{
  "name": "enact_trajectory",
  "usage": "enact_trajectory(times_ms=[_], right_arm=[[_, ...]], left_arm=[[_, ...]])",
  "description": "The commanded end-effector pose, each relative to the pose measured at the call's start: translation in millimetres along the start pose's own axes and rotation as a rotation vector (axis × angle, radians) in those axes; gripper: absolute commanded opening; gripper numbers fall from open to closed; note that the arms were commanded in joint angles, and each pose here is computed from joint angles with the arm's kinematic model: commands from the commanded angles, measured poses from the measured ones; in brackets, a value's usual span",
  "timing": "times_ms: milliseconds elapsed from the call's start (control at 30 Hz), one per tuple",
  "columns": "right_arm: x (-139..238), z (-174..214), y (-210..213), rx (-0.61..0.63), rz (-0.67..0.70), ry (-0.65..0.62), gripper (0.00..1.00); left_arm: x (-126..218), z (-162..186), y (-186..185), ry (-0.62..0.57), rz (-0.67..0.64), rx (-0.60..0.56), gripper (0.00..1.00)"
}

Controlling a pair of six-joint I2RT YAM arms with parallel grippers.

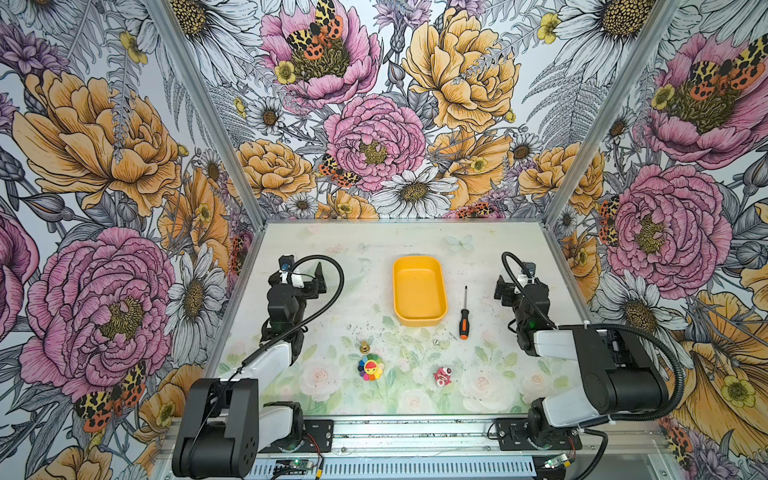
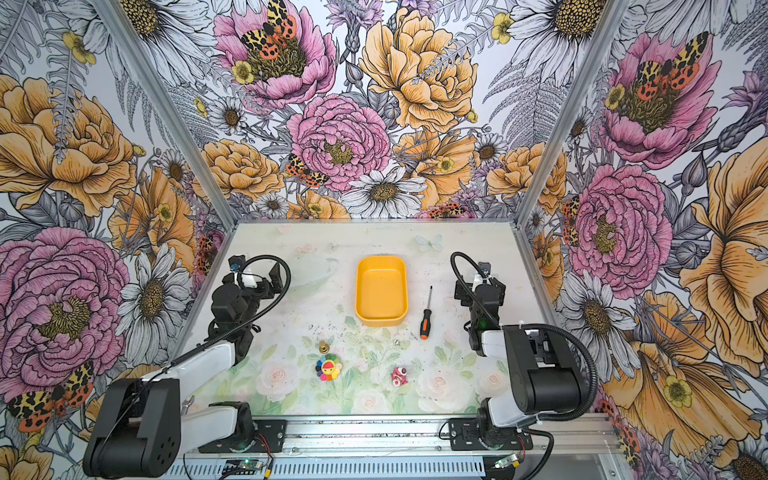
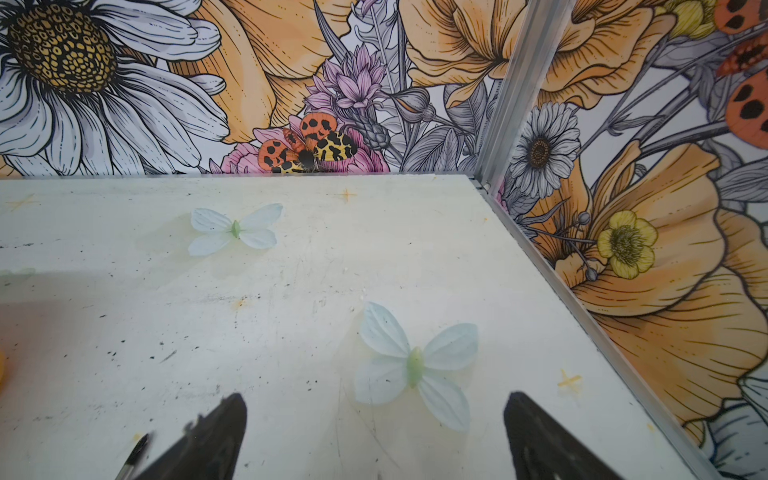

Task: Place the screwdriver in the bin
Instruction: 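Move the right gripper over the screwdriver handle while the left arm shifts forward, then lower the right gripper and close it on the black screwdriver handle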

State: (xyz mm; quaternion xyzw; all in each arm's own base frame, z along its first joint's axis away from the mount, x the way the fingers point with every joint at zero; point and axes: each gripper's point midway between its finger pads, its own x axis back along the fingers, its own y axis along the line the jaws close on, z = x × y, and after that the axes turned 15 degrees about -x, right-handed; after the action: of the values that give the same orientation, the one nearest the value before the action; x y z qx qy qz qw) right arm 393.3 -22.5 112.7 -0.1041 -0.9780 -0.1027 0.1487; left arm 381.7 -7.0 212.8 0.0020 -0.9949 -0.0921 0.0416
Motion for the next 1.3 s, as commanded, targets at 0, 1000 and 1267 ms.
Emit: enact_trajectory(times_ms=[0,1000,1267], right_arm=[[8,-34,15,0.021,0.000,0.007,0.96],[79,113,123,-0.165,-0.168,0.699,0.80],[83,129,116,-0.137,-0.110,0.746,0.70]], left_arm=[[8,-3,-24,0.039,0.122,0.091,0.99],[0,34,-121,0.293,0.423,0.302,0.99],[3,42,-122,0.341,0.432,0.286,0.99]])
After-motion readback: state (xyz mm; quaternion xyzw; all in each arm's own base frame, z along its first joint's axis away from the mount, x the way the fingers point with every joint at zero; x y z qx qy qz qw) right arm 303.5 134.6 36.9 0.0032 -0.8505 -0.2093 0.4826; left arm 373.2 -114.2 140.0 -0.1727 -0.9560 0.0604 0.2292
